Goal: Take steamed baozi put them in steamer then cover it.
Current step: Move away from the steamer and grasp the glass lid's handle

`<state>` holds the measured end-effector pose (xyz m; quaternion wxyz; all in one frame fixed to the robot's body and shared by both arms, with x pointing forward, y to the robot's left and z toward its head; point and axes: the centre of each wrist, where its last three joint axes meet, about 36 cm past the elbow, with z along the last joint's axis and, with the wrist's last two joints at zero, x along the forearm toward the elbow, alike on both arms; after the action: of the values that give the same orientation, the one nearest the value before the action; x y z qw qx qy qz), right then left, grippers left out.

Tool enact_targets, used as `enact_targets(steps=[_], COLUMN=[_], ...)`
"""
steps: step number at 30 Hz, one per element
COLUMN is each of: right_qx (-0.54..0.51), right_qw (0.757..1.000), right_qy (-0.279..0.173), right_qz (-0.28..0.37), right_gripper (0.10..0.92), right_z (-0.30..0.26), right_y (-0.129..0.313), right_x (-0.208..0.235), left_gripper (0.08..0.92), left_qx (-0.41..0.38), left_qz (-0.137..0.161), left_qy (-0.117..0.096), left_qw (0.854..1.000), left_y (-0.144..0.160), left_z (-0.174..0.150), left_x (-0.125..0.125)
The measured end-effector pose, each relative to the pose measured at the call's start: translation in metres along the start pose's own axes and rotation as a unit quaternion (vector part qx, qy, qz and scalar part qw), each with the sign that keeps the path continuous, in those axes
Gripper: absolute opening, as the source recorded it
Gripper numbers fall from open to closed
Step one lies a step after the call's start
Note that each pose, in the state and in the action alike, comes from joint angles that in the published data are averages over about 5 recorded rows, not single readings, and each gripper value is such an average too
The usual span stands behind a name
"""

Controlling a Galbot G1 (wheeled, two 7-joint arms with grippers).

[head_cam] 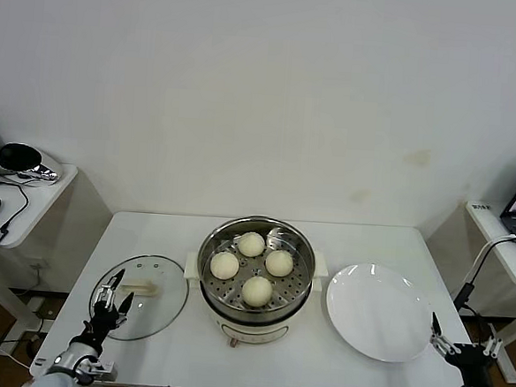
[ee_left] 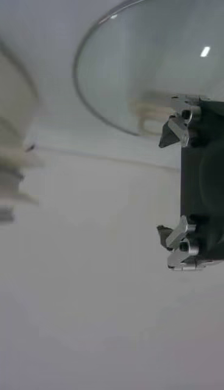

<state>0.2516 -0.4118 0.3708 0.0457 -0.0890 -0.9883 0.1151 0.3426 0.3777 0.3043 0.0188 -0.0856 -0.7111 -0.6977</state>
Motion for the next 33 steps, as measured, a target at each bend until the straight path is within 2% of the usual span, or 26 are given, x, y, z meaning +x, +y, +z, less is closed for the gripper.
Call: enact_targets(steps=[9,20,23,33], right_qx=[0.0,-0.002,-0.002,-0.001], right_qw=[1.0,1.0,1.0,1.0], right_qy=[0.008,0.016,0.018,0.021], right_qz=[0.016,0.022,0.021,0.02], right_gripper=[0.823,0.823,0.823,0.823], right_z=[0.007,0.016,0.018,0.02], right_y=[-0.006,-0.006,-0.006,-0.005], right_x=[0.008,0.01,0.01,0.011], left_gripper=[0.823,0.817,0.766,0.481], left_qx=[-0.058,-0.08,-0.083,-0.082], left_qz=[0.017,0.021,0.024,0.037], left_qy=[-0.008,-0.011,-0.009,-0.002], left_qw=[0.998,0.996,0.996,0.996], left_y=[-0.008,-0.01,-0.01,-0.018], left_z=[0.011,0.014,0.016,0.022], left_x=[-0.033,-0.067,-0.072,-0.078])
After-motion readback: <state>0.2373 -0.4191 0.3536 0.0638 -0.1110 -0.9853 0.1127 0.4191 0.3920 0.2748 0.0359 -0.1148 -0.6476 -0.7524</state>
